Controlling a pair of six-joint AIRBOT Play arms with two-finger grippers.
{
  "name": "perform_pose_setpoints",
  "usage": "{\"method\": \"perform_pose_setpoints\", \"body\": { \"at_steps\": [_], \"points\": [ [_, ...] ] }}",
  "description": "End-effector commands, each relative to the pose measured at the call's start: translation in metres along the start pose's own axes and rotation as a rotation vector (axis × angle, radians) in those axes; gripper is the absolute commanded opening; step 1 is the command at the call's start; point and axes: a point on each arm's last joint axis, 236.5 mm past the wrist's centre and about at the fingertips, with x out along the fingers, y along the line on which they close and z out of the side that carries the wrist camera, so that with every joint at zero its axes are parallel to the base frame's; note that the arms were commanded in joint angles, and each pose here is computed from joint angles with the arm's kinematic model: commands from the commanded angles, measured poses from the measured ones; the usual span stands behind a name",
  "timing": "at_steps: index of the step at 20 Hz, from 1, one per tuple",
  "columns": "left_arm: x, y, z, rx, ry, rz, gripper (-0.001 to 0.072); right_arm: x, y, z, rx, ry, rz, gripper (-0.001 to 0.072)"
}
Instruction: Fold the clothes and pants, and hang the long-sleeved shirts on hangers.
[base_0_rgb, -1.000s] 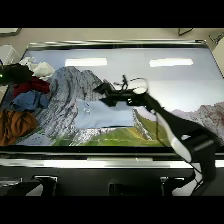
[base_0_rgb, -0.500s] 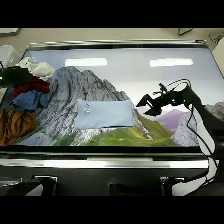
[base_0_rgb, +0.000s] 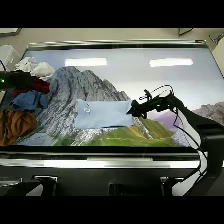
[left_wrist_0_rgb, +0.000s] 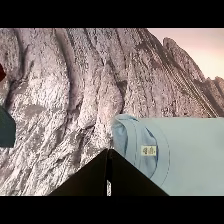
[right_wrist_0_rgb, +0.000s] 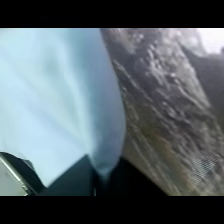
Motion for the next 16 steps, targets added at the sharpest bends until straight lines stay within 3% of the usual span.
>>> {"method": "perform_pose_setpoints", "body": {
  "at_steps": [1, 5, 9, 12, 16],
  "points": [
    [0.000, 0.000, -0.001, -0.001, 0.004, -0.001, 0.0026, -0.007, 0.023, -0.003, -0.087, 0.024, 0.051, 0.0050],
    [0.000, -0.001, -0.001, -0.002, 0.004, -0.004, 0.0026, -0.099, 0.067, 0.039, -0.184, -0.139, 0.109, 0.0048],
    [0.000, -0.001, -0.001, -0.005, 0.004, -0.004, 0.0026, -0.243, 0.068, 0.086, -0.144, -0.433, 0.130, 0.0048],
    [0.000, -0.001, -0.001, -0.017, 0.004, -0.003, 0.0026, -0.346, 0.022, 0.091, -0.046, -0.598, 0.103, 0.0049],
    [0.000, -0.001, -0.001, -0.054, 0.005, -0.003, 0.0026, -0.450, -0.085, 0.070, 0.199, -0.795, 0.048, 0.0049]
  ]
}}
